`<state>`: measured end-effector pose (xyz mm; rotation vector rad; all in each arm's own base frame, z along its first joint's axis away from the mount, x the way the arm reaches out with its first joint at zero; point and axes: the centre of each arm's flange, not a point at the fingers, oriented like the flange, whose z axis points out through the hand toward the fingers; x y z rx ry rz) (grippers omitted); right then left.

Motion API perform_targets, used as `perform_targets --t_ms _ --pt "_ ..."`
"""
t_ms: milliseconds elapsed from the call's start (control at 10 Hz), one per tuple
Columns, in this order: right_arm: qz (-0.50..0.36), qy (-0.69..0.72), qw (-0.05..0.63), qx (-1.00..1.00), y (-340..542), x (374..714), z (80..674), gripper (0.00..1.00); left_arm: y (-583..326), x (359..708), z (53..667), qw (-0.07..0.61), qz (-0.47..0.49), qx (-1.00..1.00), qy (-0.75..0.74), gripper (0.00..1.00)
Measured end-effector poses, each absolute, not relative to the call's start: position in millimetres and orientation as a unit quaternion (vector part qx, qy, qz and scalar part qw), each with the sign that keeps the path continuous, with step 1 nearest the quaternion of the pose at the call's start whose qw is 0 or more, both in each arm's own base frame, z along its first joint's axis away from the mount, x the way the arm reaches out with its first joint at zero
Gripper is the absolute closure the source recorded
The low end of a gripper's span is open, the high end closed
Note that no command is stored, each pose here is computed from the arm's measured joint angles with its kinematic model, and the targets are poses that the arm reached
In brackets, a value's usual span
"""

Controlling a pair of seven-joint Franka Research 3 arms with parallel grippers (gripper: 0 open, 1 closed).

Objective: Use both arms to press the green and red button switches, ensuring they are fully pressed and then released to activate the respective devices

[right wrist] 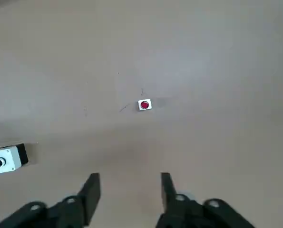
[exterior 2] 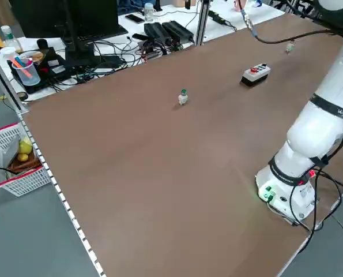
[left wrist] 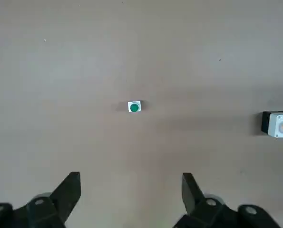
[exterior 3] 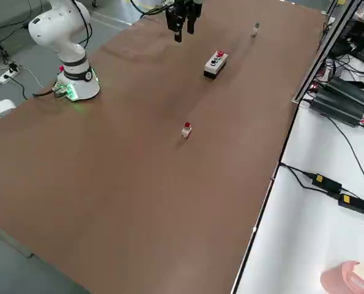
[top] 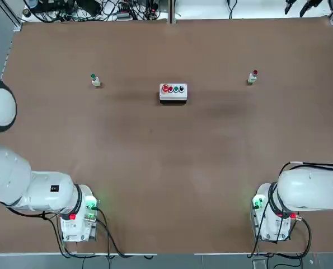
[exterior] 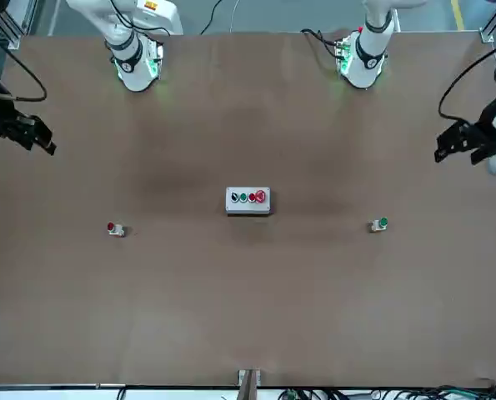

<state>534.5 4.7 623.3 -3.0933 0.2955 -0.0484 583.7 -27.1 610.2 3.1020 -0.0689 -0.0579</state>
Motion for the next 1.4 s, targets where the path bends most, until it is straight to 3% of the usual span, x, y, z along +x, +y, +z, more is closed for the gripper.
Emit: perform_targets --t_ms 300,400,500,700,800,900,1000,1200,1400 --pt "-0.012 0.096 0.017 -0.995 4.2 548.3 589.0 0.95 -28.1 598.7 541.9 0.019 -0.024 0.999 -0.02 0.22" --pt "-0.005 0.097 0.017 -0.995 3.9 554.4 574.8 0.98 -30.1 597.9 521.9 0.019 -0.029 0.999 -0.021 0.38" --pt "0.005 0.097 0.016 -0.995 3.7 559.4 562.3 0.99 -31.6 595.8 503.5 0.019 -0.037 0.999 -0.022 0.49" --pt "0.028 0.097 0.015 -0.995 3.1 570.5 534.5 0.99 -30.2 589.8 473.3 0.018 -0.055 0.998 -0.02 0.66" --pt "0.039 0.098 0.015 -0.994 2.7 579.8 513.3 0.99 -29.6 587.7 458.6 0.018 -0.057 0.998 -0.019 0.7" --pt "0.044 0.098 0.015 -0.994 2.7 592.1 488.7 0.99 -29.2 585.4 441.2 0.018 -0.057 0.998 -0.018 0.84" --pt "0.048 0.097 0.015 -0.994 4.4 602.9 464.5 0.99 -28.7 582.9 421.1 0.018 -0.054 0.998 -0.017 0.92" --pt "0.061 0.095 0.014 -0.994 6.8 615.3 428.2 0.99 -27.9 581.1 384.2 0.018 -0.044 0.999 -0.015 0.99" --pt "0.067 0.093 0.006 -0.993 4.4 622.2 404.1 0.99 -27.5 584.8 355.6 0.014 -0.041 0.999 -0.016 0.99"
